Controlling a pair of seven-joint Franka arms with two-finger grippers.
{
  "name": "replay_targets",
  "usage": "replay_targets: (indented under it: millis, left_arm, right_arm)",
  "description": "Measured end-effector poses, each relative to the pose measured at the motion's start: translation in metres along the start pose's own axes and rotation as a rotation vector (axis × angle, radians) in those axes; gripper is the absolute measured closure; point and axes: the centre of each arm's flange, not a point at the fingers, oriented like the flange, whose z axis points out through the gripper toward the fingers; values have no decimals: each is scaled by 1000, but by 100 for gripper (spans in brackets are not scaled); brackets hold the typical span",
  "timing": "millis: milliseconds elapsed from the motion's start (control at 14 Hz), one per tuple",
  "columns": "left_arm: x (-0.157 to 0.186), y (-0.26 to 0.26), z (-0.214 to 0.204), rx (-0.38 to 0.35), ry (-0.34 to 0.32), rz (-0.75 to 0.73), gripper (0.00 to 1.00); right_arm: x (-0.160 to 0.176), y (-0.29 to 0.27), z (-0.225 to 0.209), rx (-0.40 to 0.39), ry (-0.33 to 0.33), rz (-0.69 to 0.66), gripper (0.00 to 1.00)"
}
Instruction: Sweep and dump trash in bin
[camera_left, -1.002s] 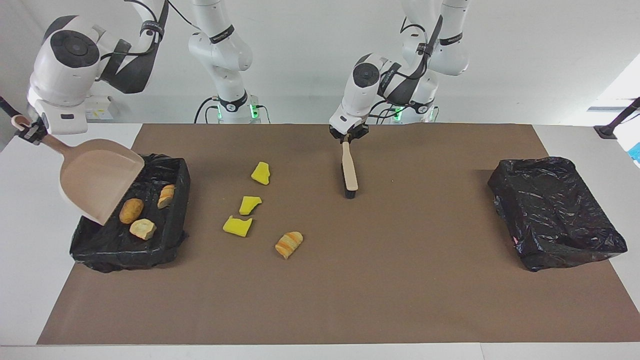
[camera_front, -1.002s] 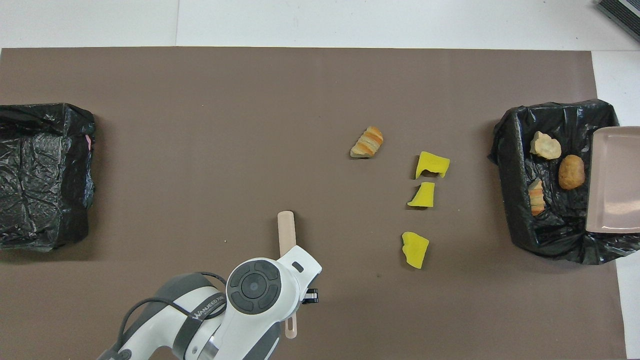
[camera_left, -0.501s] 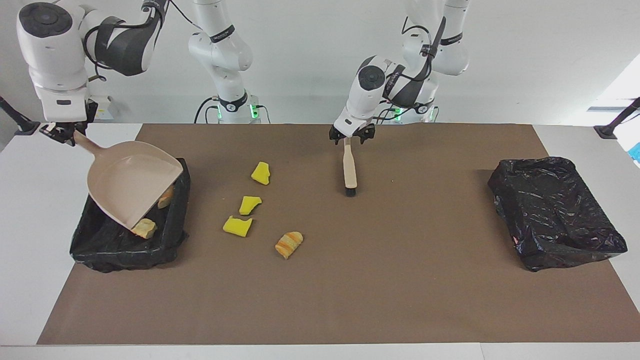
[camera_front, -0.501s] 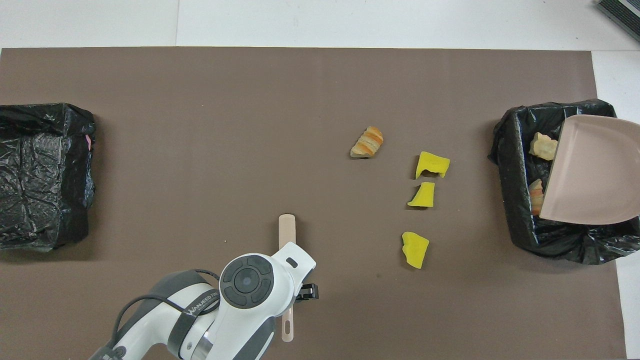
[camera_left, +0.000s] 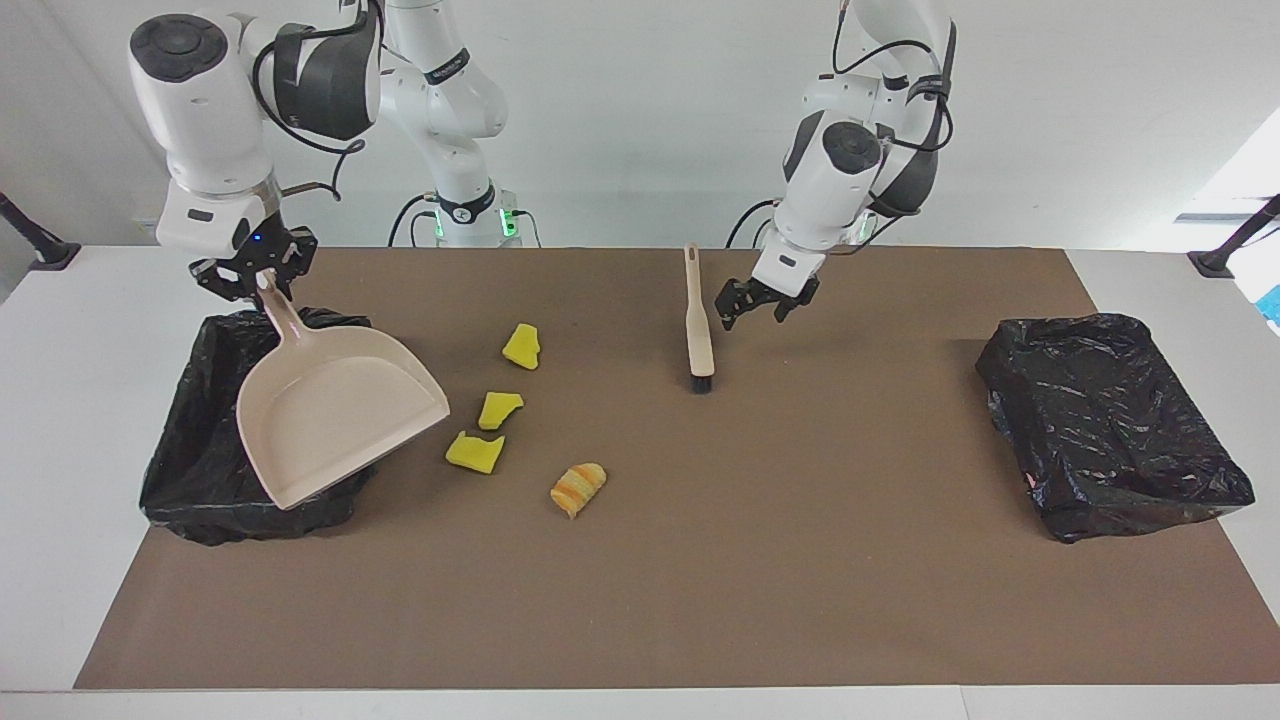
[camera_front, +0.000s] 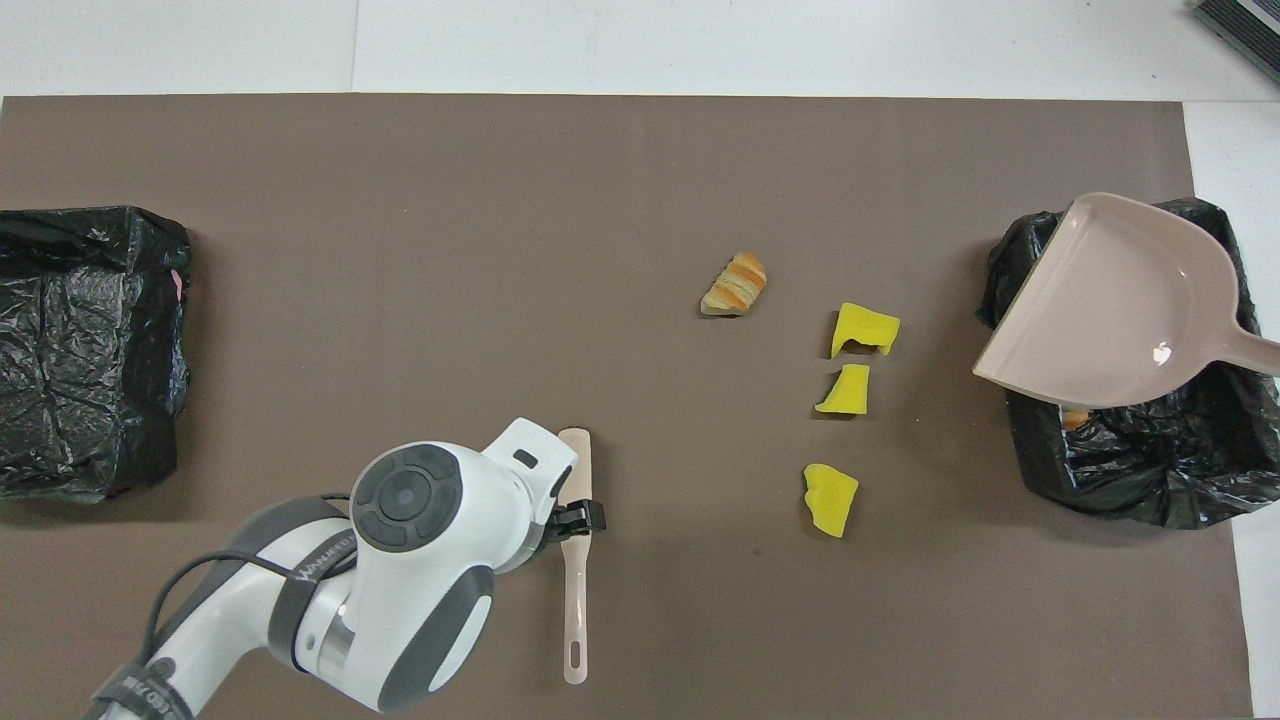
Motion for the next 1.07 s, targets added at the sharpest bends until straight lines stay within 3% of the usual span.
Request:
replay_targets:
  millis: [215, 429, 859, 1073]
  left_arm:
    - [45, -36, -46, 5, 60, 3, 0]
    - [78, -77, -73, 6, 89, 58, 0]
    - [115, -173, -107, 46, 25, 207, 0]
    - [117, -178, -147, 104, 25, 247, 0]
  right_arm:
    - [38, -49, -3, 117, 52, 251, 68]
    - [74, -91, 3, 216, 43, 425, 68]
    - [181, -216, 3, 250, 38, 599, 68]
    - [225, -268, 11, 269, 53, 654, 68]
